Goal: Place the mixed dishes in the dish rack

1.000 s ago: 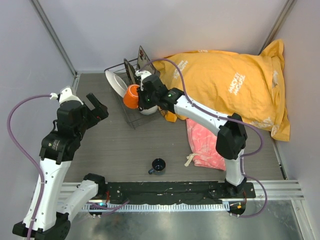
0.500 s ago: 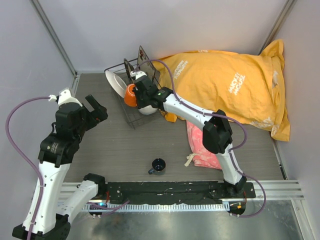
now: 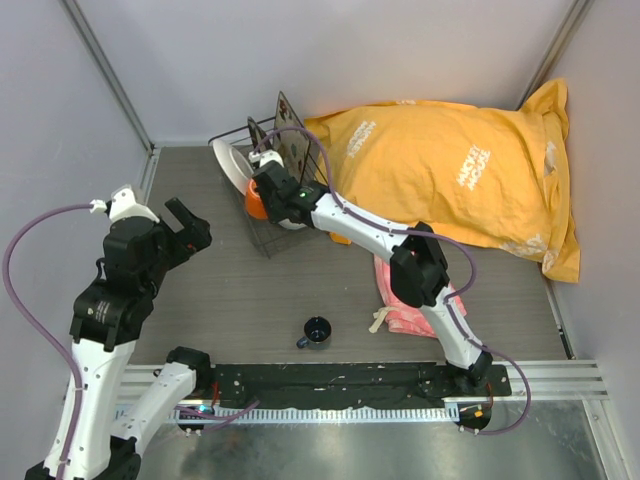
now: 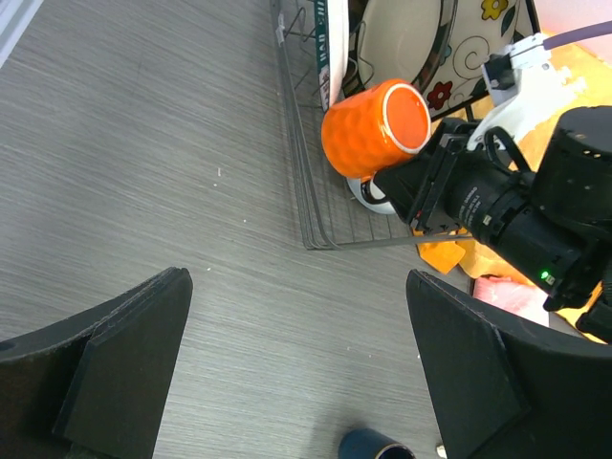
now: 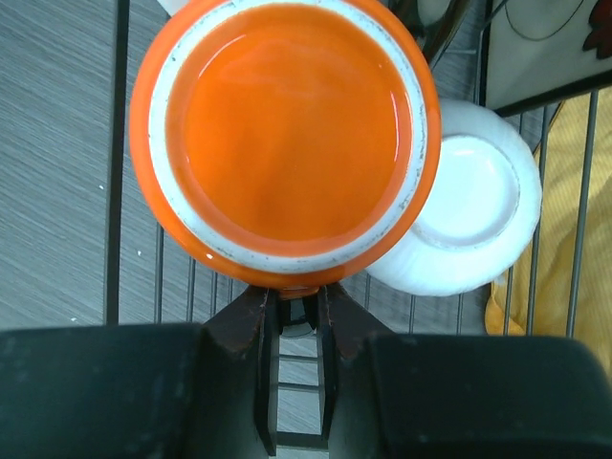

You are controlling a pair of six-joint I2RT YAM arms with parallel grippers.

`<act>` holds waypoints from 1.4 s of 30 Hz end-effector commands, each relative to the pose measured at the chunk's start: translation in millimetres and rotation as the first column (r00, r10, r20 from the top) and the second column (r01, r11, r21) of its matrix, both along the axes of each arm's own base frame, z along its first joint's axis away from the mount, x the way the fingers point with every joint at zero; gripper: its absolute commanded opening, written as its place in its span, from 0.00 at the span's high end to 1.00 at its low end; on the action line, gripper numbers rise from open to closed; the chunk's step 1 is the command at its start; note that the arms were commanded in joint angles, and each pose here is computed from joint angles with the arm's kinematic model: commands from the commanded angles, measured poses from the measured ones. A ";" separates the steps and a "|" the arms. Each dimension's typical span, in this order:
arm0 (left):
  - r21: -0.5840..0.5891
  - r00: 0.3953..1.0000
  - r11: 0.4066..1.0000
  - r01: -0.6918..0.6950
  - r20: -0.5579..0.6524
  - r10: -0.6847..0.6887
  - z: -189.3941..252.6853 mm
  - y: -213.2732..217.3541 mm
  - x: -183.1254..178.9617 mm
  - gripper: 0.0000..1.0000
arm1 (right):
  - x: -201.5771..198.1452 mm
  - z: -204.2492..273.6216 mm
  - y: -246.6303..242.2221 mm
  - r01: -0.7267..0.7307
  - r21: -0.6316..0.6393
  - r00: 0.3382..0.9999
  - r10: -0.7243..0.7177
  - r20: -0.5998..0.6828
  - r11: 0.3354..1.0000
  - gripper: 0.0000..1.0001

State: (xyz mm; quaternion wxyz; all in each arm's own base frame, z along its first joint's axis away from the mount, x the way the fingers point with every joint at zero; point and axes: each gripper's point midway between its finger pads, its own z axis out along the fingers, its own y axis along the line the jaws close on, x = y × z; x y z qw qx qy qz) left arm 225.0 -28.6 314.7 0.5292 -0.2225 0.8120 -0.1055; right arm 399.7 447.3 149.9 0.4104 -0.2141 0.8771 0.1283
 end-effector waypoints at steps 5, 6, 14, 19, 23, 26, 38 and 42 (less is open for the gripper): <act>-0.006 1.000 1.000 0.006 -0.002 -0.006 -5.4 -1.3 1.2 0.00 | -5.5 26.2 15.8 0.003 0.081 0.999 -0.007 0.046 0.997 0.99; -0.006 1.000 1.000 0.008 -0.006 -0.008 -6.9 -2.1 1.9 0.00 | -6.4 25.4 16.4 -0.003 0.081 0.999 -0.001 0.043 0.997 0.99; -0.008 1.000 1.000 0.010 -0.015 -0.010 -11.6 -2.8 2.3 0.00 | -4.2 -0.5 23.0 -0.019 0.035 1.000 0.019 0.007 0.999 0.99; -0.003 1.000 1.000 0.011 -0.026 -0.011 -15.4 -2.6 1.4 0.00 | 3.0 -9.2 22.6 -0.002 0.000 1.000 0.002 0.017 1.000 0.99; -0.003 0.999 1.000 0.010 -0.030 -0.010 -16.9 -2.6 1.7 0.00 | 5.6 -15.2 20.9 0.006 -0.023 1.000 -0.005 0.021 1.000 0.99; -0.005 0.999 1.000 0.013 -0.029 -0.013 -16.3 -3.2 1.6 0.00 | 9.9 -14.2 13.9 0.048 -0.046 0.998 -0.047 0.040 0.998 0.99; -0.018 0.999 1.000 0.021 -0.033 -0.022 -20.0 -6.4 3.3 0.00 | 12.5 -14.9 9.7 0.086 -0.075 0.994 -0.081 0.071 0.993 0.99; -0.016 0.999 1.000 0.018 -0.042 -0.019 -23.7 -5.7 2.4 0.00 | 12.3 -17.7 16.7 0.071 -0.062 0.996 -0.067 0.061 0.996 0.99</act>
